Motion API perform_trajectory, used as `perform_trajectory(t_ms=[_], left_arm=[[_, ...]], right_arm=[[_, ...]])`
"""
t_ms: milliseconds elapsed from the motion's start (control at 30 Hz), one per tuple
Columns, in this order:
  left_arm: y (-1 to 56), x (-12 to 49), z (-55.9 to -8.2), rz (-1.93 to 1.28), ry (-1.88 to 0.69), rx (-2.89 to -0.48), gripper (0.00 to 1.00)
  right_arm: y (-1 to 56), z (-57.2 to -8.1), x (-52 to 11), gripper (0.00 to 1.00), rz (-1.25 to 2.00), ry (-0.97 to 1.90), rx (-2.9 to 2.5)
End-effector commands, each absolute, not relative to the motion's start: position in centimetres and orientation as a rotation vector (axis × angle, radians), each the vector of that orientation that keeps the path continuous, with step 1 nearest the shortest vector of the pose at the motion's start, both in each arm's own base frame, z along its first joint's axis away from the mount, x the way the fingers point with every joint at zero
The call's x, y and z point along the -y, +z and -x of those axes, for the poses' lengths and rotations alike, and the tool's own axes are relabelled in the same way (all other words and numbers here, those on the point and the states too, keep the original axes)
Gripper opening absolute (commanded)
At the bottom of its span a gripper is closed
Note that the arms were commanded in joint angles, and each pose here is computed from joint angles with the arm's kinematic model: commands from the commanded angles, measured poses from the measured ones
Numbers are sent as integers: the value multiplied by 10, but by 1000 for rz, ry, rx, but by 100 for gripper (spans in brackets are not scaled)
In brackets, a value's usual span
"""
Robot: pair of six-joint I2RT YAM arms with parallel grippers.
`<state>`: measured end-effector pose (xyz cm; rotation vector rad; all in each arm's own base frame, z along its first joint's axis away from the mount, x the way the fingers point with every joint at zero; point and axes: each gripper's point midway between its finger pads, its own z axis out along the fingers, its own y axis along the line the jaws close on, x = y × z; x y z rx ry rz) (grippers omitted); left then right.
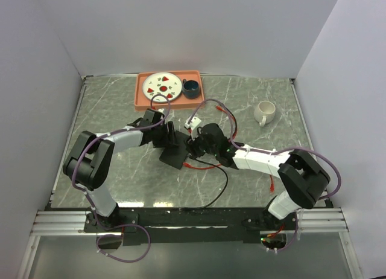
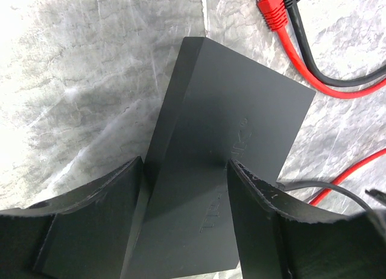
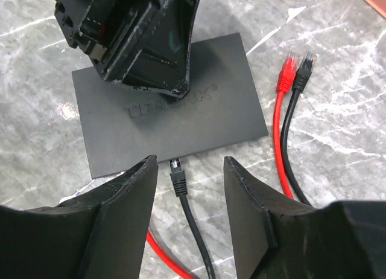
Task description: Insert the plug into the switch port
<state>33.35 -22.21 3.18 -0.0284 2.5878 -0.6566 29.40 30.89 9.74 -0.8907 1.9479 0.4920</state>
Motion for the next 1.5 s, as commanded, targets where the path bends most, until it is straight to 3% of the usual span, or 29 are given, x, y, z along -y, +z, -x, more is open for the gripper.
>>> perform_trajectory(t_ms=[0,100,300,533,900,1167,1467], left_arm=[[1,205,-301,36,-561,-2754,66],[11,197,-310,63,-516,-2721,71],[37,177,-334,122,-420,-2641,83],[63,170,-368,144,-374,-2575,85],[82,163,-392,164,-425,-2539,86],[83,163,-395,161,-448,-2540,87],[89,165,-395,151,-474,-2531,88]], right_arm=[[109,-310,-297,58,780,453,-1946],[122,-337,-280,65,666,408,-1981],[129,-401,-258,66,522,348,-2051],[116,-450,-294,56,564,388,-2088],[75,-436,-299,46,637,407,-2195],[42,-416,-314,45,702,368,-2268],[17,-415,-302,54,680,223,-2319]])
